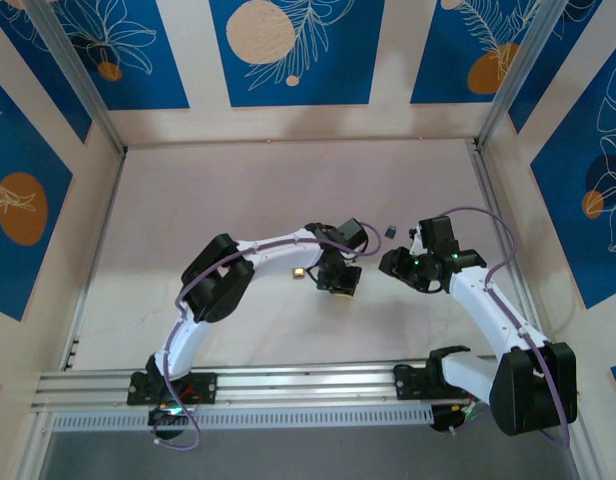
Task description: Unlock with the key
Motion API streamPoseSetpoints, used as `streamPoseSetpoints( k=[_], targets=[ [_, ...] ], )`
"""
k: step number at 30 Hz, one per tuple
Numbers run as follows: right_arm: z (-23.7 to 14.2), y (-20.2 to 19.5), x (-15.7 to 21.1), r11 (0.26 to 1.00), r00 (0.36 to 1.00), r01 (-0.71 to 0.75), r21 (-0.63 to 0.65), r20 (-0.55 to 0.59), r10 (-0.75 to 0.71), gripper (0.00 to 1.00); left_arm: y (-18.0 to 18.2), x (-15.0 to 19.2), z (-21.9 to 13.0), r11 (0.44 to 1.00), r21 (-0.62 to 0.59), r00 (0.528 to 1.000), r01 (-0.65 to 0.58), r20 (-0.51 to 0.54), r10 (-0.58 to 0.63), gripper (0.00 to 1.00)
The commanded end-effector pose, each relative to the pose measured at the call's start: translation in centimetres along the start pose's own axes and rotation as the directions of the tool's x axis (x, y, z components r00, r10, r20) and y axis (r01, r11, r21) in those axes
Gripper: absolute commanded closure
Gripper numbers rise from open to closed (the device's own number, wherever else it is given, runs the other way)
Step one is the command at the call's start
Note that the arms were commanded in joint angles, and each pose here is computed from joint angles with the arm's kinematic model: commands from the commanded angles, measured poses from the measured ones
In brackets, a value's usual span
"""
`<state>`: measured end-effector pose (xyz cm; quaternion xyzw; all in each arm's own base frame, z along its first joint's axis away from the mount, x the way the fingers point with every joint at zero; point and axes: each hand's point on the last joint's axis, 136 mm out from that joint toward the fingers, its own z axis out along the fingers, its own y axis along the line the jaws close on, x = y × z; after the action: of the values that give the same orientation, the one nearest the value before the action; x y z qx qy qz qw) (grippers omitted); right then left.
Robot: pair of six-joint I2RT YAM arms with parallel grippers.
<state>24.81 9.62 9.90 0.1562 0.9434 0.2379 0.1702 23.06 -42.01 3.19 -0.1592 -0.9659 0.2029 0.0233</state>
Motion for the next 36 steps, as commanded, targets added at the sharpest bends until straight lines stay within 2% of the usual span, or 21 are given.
streamPoseSetpoints(
  k=[1,3,7,9,14,18,22,25,29,31,36],
  targets=[
    [0.6,-0.2,0.7,1.0,1.0,0.001,-0.017,-0.03,-0.001,0.52,-0.4,-0.5,-0.4,1.0,0.023,1.0,-0.007,-0.024,0.008,0.91],
    [0.8,-0.2,0.7,1.0,0.999,0.0,-0.016,-0.035,-0.001,0.52,-0.7,-0.9,-1.0,0.999,0.034,1.0,-0.018,-0.014,0.018,0.85],
    [0.9,-0.1,0.7,1.0,0.999,-0.003,-0.019,-0.042,0.002,0.52,-1.6,-1.6,-2.8,0.997,0.063,0.999,-0.041,0.015,0.04,0.61],
    [0.8,0.0,0.8,1.0,0.999,-0.003,-0.018,-0.041,0.002,0.52,-1.7,-1.6,-3.6,0.996,0.072,0.999,-0.05,0.025,0.048,0.55],
    [1.4,0.8,1.8,0.998,0.997,0.055,-0.001,-0.063,-0.055,0.55,-0.5,-2.3,-6.9,0.996,0.068,0.995,-0.051,0.091,0.045,0.5],
    [2.9,1.8,3.1,0.977,0.976,0.191,0.09,-0.127,-0.179,0.65,4.0,-4.0,-11.9,1.0,0.026,0.981,0.01,0.194,-0.015,0.48],
    [4.6,2.7,3.6,0.907,0.924,0.369,0.202,-0.185,-0.335,0.79,9.6,-5.7,-17.9,0.996,-0.053,0.95,0.067,0.309,-0.047,0.4],
    [5.6,3.3,3.7,0.831,0.873,0.483,0.277,-0.232,-0.43,0.82,12.8,-6.7,-20.8,0.992,-0.077,0.932,0.102,0.355,-0.068,0.39],
    [6.9,4.3,4.2,0.751,0.804,0.588,0.299,-0.313,-0.505,0.79,15.4,-8.0,-21.5,0.996,-0.047,0.924,0.071,0.379,-0.048,0.39],
    [7.4,4.1,4.2,0.715,0.779,0.621,0.321,-0.357,-0.516,0.79,16.9,-8.1,-20.8,0.992,-0.017,0.925,0.126,0.364,-0.112,0.41],
    [8.0,4.1,4.5,0.666,0.741,0.664,0.339,-0.416,-0.527,0.79,16.7,-7.7,-19.8,0.988,0.064,0.917,0.144,0.368,-0.157,0.42]
  ],
)
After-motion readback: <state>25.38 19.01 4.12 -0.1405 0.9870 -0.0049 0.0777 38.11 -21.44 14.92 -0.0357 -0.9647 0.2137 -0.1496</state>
